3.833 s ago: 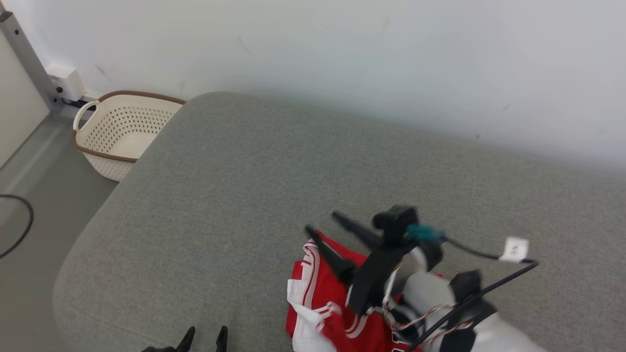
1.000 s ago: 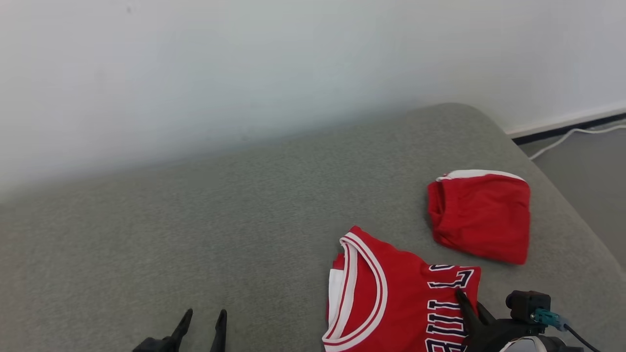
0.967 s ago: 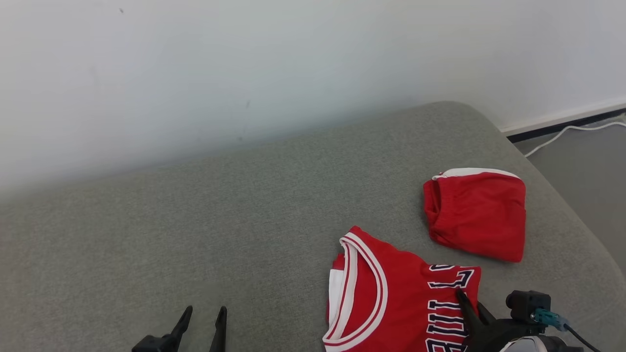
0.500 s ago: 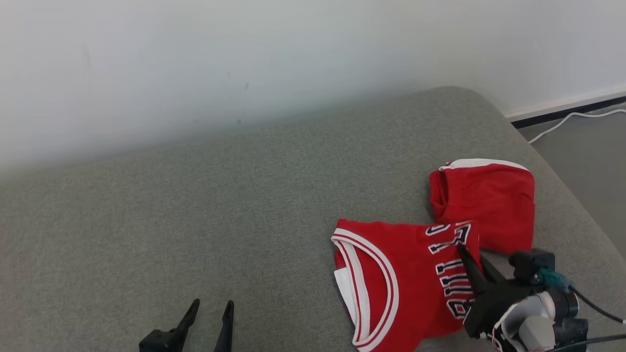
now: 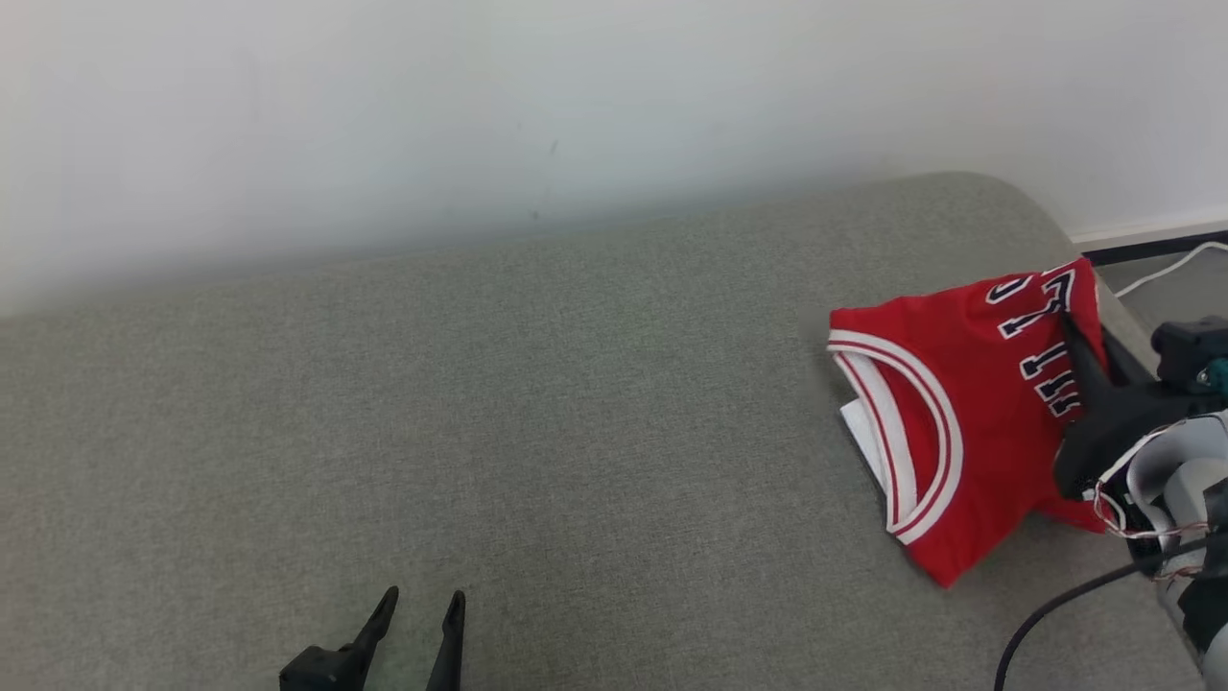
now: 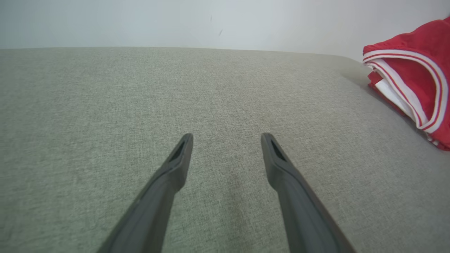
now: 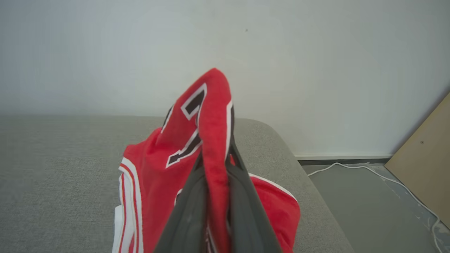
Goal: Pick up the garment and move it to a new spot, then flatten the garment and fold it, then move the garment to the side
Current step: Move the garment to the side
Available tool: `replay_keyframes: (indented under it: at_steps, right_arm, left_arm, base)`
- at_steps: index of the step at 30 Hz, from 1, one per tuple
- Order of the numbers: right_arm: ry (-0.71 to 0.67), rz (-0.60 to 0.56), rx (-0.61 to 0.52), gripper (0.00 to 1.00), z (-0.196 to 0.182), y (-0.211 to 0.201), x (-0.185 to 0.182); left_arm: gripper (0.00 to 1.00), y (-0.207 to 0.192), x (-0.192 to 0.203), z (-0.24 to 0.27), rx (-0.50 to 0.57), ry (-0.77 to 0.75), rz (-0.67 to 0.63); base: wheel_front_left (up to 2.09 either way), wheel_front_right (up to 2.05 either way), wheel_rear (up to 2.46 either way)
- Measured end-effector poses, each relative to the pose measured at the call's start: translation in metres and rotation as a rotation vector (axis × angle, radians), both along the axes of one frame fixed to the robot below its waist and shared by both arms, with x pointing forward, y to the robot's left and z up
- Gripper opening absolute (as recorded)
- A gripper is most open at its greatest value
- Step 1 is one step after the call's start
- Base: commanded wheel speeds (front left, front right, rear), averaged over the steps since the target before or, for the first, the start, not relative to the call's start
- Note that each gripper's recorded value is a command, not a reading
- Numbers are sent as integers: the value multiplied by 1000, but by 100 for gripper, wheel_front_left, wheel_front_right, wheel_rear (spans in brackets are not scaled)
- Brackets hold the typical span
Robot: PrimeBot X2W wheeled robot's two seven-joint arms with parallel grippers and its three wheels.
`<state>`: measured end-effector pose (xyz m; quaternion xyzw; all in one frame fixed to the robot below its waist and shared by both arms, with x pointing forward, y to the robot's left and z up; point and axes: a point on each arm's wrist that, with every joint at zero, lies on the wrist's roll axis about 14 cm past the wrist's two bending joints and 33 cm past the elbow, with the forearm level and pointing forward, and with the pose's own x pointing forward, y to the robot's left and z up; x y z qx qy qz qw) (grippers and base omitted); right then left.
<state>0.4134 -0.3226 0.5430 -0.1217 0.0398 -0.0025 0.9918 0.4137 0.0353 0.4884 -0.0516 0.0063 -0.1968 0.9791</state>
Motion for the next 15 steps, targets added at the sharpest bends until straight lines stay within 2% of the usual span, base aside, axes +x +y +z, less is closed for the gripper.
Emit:
replay_keyframes:
  at_steps: [15]
  right_arm:
    - [119, -198, -106, 0, -8, -72, 25]
  left_arm:
    - [100, 26, 10, -9, 35, 7, 51]
  base:
    - [0, 0, 0]
